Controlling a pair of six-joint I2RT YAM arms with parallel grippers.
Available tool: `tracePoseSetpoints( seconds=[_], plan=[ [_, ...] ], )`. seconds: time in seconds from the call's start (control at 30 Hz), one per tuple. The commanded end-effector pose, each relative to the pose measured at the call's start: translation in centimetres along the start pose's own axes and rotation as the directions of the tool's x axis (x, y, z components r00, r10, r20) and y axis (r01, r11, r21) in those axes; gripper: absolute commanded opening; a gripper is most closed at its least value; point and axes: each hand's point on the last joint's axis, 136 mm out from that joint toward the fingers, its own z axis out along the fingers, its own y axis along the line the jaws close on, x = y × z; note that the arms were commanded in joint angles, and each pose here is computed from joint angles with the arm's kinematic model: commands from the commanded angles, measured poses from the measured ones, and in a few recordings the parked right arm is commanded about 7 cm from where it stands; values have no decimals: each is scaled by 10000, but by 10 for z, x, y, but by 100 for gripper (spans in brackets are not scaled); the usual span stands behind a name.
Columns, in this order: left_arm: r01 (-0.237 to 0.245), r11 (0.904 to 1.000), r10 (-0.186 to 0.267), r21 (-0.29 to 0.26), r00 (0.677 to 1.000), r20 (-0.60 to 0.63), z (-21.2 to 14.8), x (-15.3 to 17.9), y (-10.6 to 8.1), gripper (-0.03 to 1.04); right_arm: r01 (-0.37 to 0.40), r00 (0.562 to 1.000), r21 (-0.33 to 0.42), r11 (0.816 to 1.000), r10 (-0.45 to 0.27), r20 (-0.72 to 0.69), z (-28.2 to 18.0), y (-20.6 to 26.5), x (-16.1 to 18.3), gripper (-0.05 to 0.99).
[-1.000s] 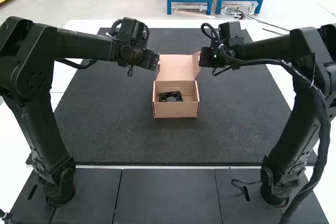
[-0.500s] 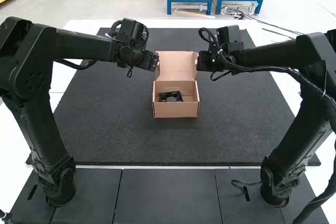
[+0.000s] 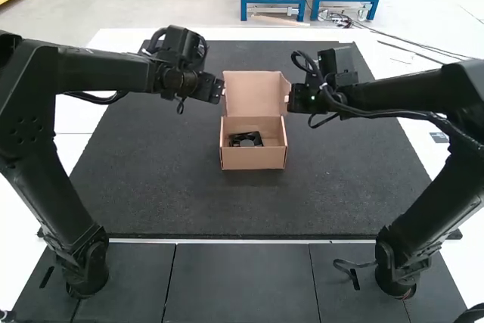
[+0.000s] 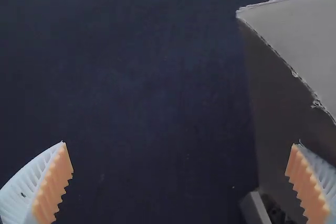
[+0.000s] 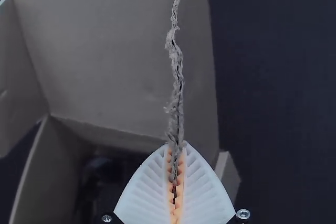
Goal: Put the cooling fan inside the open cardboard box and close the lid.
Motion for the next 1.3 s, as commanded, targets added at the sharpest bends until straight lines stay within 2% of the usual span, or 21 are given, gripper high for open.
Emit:
tracePoseSetpoints(
  seconds=[0.0,0.7,1.27],
  plan=[
    [101,9999,-103,100,9996,252,-12,-6,-1,96,-102,9999,-347,9993,98,-136,-4,11,7,-1],
    [-194,9981,182,590,9996,203,-23,7,-20,96,-234,9988,-1116,9935,184,-457,-19,28,29,-1],
    [-296,9968,293,742,9996,49,-35,29,-22,96,-333,9977,-1520,9878,240,-627,-26,33,44,-1]
  ],
)
